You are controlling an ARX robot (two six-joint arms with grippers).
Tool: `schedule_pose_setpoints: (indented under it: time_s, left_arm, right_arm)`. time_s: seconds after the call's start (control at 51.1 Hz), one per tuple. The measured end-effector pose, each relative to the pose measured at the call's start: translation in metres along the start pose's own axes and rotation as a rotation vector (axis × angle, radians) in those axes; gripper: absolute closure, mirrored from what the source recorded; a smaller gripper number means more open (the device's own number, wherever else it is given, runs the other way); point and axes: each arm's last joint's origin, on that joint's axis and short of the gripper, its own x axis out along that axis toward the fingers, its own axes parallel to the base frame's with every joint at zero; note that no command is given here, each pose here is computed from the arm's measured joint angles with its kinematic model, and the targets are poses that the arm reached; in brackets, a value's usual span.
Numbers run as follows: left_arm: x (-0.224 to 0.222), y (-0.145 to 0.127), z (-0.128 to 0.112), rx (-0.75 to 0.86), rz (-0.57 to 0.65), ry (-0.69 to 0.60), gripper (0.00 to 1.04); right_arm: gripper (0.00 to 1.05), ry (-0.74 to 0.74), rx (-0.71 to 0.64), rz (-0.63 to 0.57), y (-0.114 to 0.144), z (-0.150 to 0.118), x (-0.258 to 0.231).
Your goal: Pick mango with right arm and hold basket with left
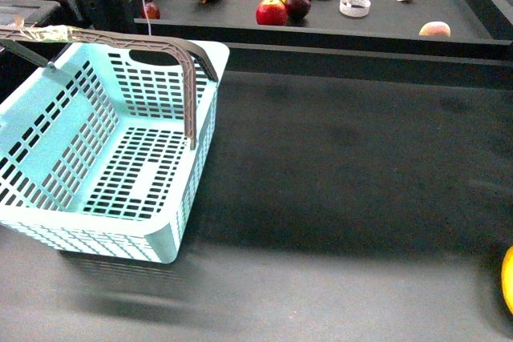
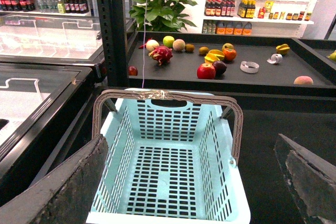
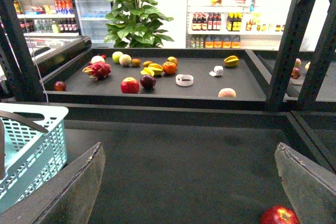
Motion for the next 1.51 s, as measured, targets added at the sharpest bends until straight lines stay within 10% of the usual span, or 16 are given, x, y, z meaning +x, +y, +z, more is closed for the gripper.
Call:
schedule_pose_setpoints:
  time_s: [0.881, 1.037, 1.272, 1.507]
  left_arm:
    - [0.000, 0.000, 0.000, -0.004, 0.013, 0.002, 0.08]
    - [0.013, -0.003, -0.004, -0.151, 0.317, 0.062, 0.08]
    - [0.078, 0.002, 0.025, -0.424, 0.348, 0.041, 0.08]
    - [0.155, -0.005, 0.000, -0.678, 0.333, 0.149, 0.08]
  right_arm:
    - [0.08, 0.000, 0.000, 0.000, 0.000, 0.000, 0.000]
    - [0.08, 0.000, 0.000, 0.001, 0.000, 0.000, 0.000]
    - [0.08, 0.000, 0.000, 0.000, 0.000, 0.000, 0.000]
    - [0.08, 0.000, 0.000, 0.000, 0.000, 0.000, 0.000]
